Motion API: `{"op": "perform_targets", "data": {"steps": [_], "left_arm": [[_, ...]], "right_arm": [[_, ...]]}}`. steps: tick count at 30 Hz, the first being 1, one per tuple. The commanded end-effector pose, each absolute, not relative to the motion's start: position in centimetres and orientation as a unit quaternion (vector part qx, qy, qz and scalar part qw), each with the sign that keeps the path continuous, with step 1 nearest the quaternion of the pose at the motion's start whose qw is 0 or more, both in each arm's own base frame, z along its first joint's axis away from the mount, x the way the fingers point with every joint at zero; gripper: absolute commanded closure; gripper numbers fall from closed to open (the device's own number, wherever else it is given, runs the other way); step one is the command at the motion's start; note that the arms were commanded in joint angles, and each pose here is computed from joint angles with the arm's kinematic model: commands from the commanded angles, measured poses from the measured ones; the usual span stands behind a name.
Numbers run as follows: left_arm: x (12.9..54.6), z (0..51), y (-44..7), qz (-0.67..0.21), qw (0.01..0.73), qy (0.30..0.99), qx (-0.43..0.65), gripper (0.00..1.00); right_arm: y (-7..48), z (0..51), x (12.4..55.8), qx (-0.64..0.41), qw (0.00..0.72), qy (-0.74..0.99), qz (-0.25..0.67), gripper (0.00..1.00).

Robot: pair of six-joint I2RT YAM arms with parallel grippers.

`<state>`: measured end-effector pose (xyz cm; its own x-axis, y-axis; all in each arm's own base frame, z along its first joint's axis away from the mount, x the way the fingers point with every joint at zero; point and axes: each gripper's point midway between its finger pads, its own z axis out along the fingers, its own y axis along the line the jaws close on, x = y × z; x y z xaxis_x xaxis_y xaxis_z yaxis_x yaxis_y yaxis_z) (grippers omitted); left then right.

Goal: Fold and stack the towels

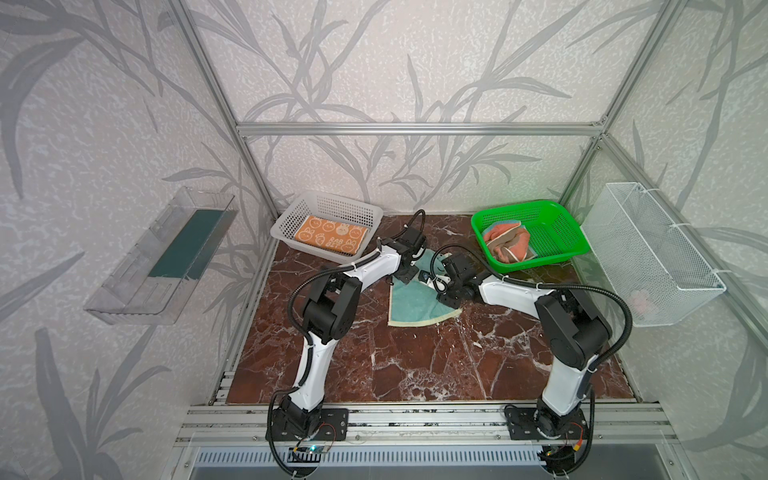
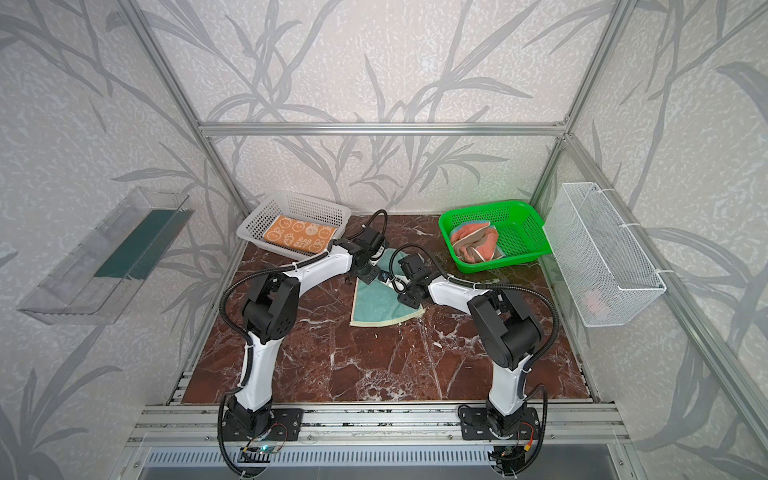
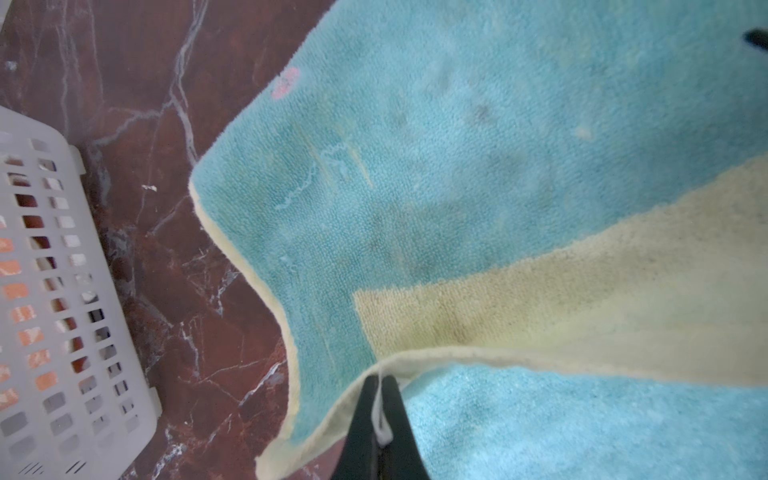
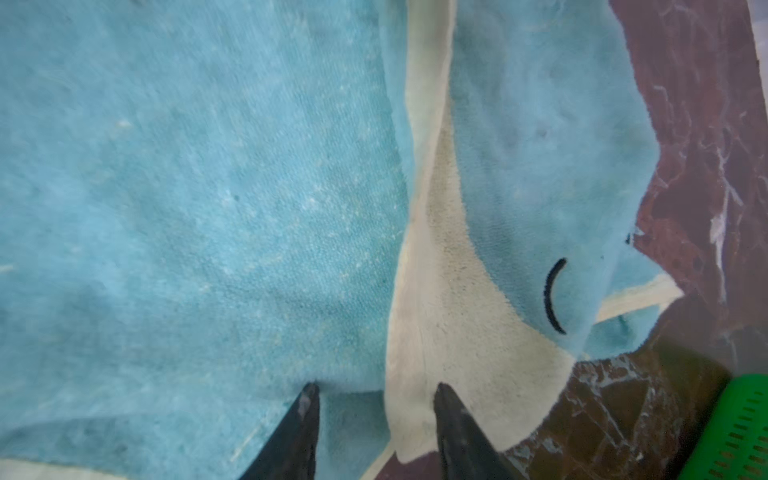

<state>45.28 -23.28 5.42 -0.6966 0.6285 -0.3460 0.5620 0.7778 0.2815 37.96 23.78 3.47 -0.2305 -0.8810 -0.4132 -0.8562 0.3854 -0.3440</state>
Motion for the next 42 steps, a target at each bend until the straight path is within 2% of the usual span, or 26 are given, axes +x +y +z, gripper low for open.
{"op": "perform_targets", "data": {"steps": [1, 13, 18, 21, 28, 31, 34, 38, 41, 42], "left_arm": [[45.3, 4.9, -23.1, 0.076, 0.2, 0.92, 0.329, 1.0], [45.4, 4.6, -22.9, 0.075, 0.194, 0.92, 0.331, 1.0], [45.5, 4.5, -22.8, 0.077, 0.194, 0.92, 0.332, 1.0], [45.5, 4.6, -22.8, 0.077, 0.194, 0.92, 0.332, 1.0], [45.5, 4.7, -22.9, 0.075, 0.194, 0.917, 0.34, 1.0], [45.1, 4.8, -23.3, 0.063, 0.187, 0.913, 0.356, 0.98], [44.9, 5.5, -23.2, 0.066, 0.188, 0.908, 0.369, 0.76], [45.6, 6.9, -22.3, 0.101, 0.217, 0.897, 0.371, 0.62], [46.1, 8.0, -21.5, 0.124, 0.241, 0.891, 0.364, 0.44], [46.1, 8.4, -21.4, 0.129, 0.25, 0.889, 0.362, 0.14]], "right_arm": [[23.5, 3.5, 39.3, -0.563, 0.288, 0.773, -0.041, 0.55], [22.4, 2.9, 41.5, -0.57, 0.294, 0.765, -0.054, 0.58], [22.3, 3.1, 42.1, -0.57, 0.299, 0.764, -0.048, 0.63], [22.4, 3.3, 42.5, -0.57, 0.302, 0.762, -0.047, 0.67], [22.8, 4.3, 43.4, -0.569, 0.317, 0.758, -0.036, 0.97], [22.9, 4.9, 43.5, -0.57, 0.322, 0.755, -0.034, 1.0], [22.9, 5.3, 43.5, -0.568, 0.327, 0.754, -0.036, 1.0], [22.7, 5.6, 43.6, -0.562, 0.333, 0.756, -0.041, 1.0], [22.6, 5.8, 43.8, -0.556, 0.337, 0.759, -0.045, 1.0], [22.5, 5.8, 43.8, -0.554, 0.336, 0.76, -0.045, 1.0]]}}
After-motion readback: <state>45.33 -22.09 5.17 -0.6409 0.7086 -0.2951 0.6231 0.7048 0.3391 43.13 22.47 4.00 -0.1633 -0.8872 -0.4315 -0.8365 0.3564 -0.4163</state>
